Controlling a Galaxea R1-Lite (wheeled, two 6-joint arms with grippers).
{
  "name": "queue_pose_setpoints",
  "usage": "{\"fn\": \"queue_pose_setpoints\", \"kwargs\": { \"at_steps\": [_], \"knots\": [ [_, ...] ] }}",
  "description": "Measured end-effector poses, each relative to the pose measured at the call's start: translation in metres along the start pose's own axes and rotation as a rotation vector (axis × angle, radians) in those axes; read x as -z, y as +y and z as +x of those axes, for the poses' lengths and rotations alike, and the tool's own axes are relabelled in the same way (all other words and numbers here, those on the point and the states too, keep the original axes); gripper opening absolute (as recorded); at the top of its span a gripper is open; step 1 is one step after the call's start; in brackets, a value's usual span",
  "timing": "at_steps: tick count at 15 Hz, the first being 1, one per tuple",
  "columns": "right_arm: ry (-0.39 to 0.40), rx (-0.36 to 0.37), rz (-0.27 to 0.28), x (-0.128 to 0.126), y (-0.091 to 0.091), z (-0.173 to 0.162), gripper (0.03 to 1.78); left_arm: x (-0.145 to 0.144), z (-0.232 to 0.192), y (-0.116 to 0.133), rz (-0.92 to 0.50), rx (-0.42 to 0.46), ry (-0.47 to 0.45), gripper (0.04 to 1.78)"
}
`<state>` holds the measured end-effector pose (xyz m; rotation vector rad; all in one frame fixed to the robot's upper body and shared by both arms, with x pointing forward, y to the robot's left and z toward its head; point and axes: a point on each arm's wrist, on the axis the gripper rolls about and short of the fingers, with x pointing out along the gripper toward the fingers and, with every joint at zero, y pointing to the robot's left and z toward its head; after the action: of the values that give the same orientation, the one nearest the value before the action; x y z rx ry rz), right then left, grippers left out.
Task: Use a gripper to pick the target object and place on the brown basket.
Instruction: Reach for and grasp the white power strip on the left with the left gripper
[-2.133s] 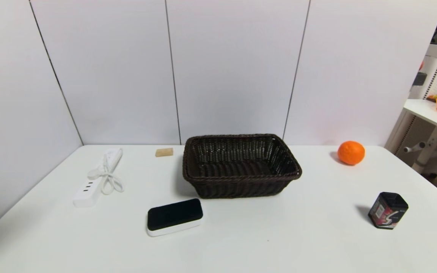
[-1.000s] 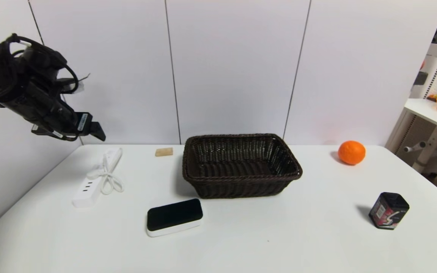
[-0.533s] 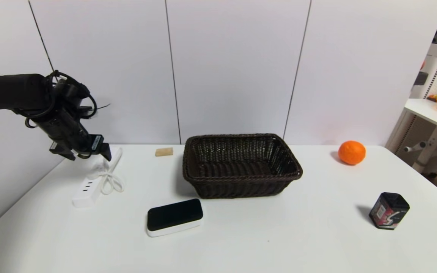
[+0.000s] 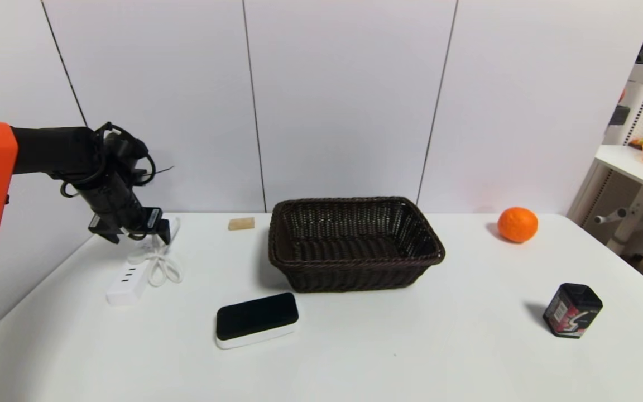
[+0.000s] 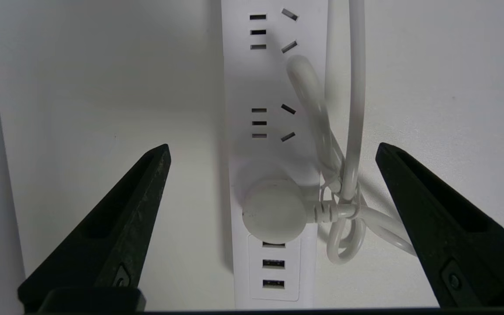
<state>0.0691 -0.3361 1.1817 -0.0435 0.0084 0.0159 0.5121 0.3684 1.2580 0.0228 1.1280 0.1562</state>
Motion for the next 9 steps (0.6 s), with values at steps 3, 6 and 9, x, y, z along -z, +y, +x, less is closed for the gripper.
{"fn": "queue_pose_setpoints", "kwargs": {
  "at_steps": [3, 6, 9],
  "knots": [
    [0.000, 0.000, 0.000, 0.000, 0.000, 0.000, 1.69, 0.001, 0.010, -0.001, 0.000, 0.001, 0.021, 1.69],
    [0.000, -0.001, 0.000, 0.000, 0.000, 0.000, 1.69, 0.002, 0.016, -0.002, -0.007, 0.003, 0.038, 1.69],
    [0.000, 0.000, 0.000, 0.000, 0.000, 0.000, 1.69, 0.003, 0.021, -0.003, -0.023, 0.010, 0.048, 1.69]
  ]
}}
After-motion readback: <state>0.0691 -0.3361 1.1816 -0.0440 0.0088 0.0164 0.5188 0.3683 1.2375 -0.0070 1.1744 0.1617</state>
